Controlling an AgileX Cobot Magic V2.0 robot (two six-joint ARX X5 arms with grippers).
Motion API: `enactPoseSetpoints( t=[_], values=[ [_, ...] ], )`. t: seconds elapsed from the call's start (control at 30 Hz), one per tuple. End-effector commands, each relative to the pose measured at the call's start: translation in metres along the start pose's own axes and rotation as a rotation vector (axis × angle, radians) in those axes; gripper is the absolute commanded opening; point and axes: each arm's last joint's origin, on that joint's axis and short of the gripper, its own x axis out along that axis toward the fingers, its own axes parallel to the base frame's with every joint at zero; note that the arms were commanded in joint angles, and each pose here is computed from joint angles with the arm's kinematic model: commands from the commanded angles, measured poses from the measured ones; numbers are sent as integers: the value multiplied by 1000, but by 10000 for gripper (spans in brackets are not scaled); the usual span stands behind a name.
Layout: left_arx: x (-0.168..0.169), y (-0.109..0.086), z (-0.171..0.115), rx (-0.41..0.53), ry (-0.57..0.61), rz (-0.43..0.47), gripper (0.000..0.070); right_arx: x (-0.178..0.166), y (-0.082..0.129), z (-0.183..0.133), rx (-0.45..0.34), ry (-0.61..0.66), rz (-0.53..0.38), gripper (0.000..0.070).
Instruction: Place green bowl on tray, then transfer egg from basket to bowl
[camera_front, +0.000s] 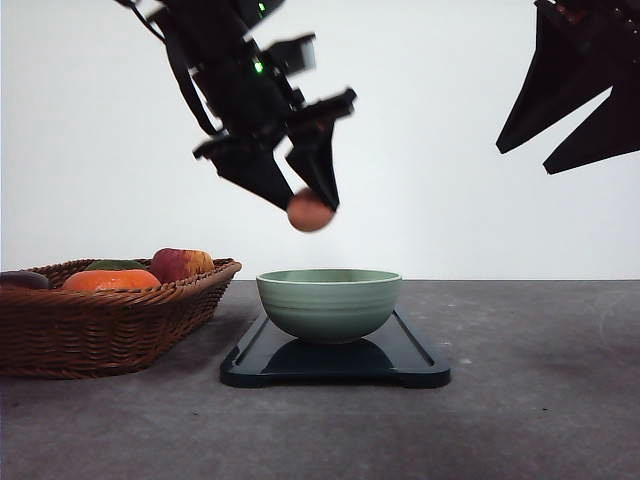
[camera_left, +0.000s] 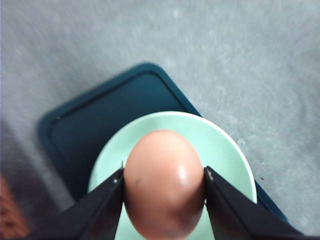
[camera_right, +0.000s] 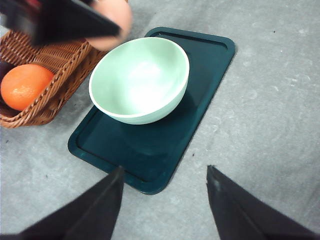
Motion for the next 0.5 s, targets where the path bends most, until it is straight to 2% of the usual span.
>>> enactPoseSetpoints(
  t=[0.0,0.47],
  values=[
    [8,-5,5,4,-26,-13,268,0,2,3,4,-10,8,322],
    [54,-12,-17,5,66,-26,268,0,2,3,4,-10,8,322]
  ],
)
